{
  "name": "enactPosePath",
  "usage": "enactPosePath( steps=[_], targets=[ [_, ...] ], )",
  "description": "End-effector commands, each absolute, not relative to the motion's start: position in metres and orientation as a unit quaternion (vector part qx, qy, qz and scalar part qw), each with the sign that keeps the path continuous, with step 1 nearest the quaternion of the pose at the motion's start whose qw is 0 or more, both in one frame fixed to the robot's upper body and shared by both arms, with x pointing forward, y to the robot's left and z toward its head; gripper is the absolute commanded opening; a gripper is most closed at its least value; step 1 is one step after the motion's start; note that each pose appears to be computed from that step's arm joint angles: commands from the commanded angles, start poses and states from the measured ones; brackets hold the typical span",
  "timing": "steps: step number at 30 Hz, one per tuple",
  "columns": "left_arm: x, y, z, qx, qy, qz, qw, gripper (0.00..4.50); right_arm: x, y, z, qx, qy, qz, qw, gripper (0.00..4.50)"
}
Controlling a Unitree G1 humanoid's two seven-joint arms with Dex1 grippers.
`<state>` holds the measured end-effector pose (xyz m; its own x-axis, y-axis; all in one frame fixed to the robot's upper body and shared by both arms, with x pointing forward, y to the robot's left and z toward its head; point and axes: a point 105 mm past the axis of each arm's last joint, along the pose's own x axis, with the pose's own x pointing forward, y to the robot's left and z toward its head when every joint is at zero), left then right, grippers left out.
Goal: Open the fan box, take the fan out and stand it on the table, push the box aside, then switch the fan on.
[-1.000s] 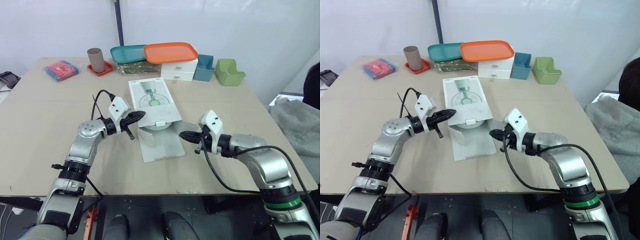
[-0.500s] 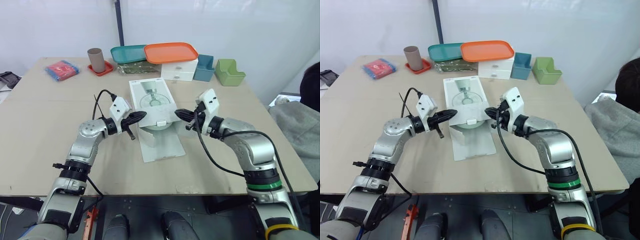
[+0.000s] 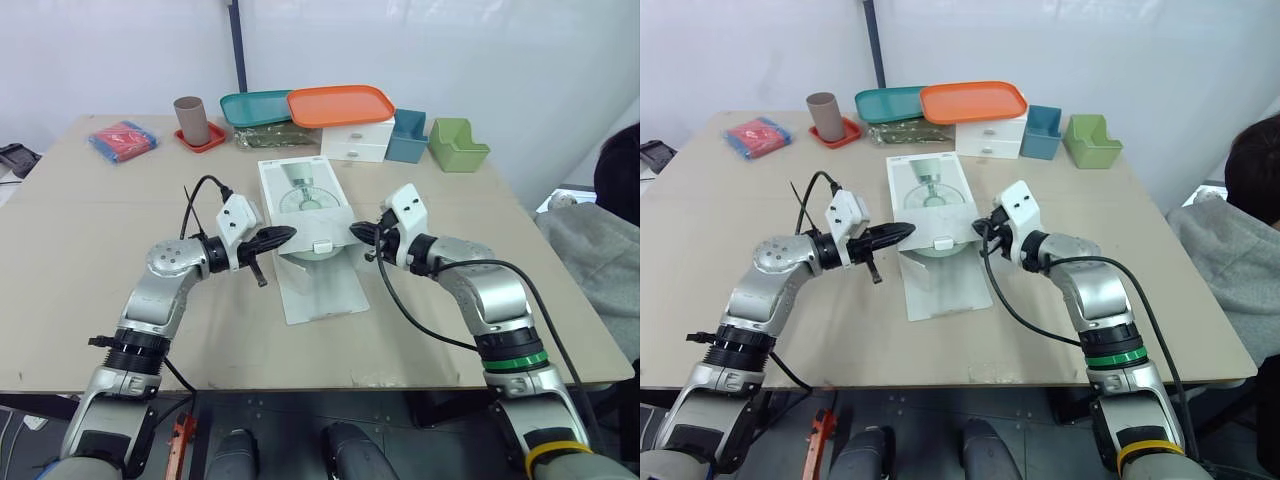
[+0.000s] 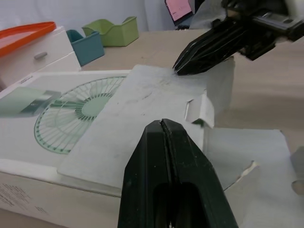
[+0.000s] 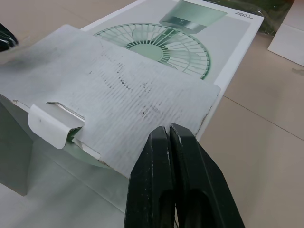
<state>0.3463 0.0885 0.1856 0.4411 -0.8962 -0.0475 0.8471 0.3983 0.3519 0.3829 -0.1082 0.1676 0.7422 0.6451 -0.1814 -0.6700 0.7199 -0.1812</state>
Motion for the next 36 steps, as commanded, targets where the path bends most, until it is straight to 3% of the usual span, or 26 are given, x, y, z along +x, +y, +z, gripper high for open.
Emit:
enactPosePath(
  steps=[1,16,26,32,36],
  targets=[
    [0.331,0.078,0.191,0.198,-0.077,-0.563,0.798,0.00,0.384,-0.108,0.165,-0.119,0.058,0.351,0.927,0.08],
    [0.346,0.047,0.173,0.339,-0.059,-0.603,0.720,0.00,0.379,-0.103,0.159,-0.121,0.053,0.355,0.926,0.08],
    [0.339,0.072,0.171,0.419,-0.009,-0.627,0.657,0.00,0.376,-0.103,0.154,-0.116,0.051,0.348,0.929,0.08],
    [0.335,0.081,0.173,0.435,-0.001,-0.631,0.642,0.00,0.376,-0.102,0.152,-0.117,0.052,0.346,0.929,0.08],
    [0.337,0.113,0.165,0.477,0.056,-0.612,0.629,0.00,0.376,-0.103,0.151,-0.118,0.053,0.347,0.929,0.08]
  ],
)
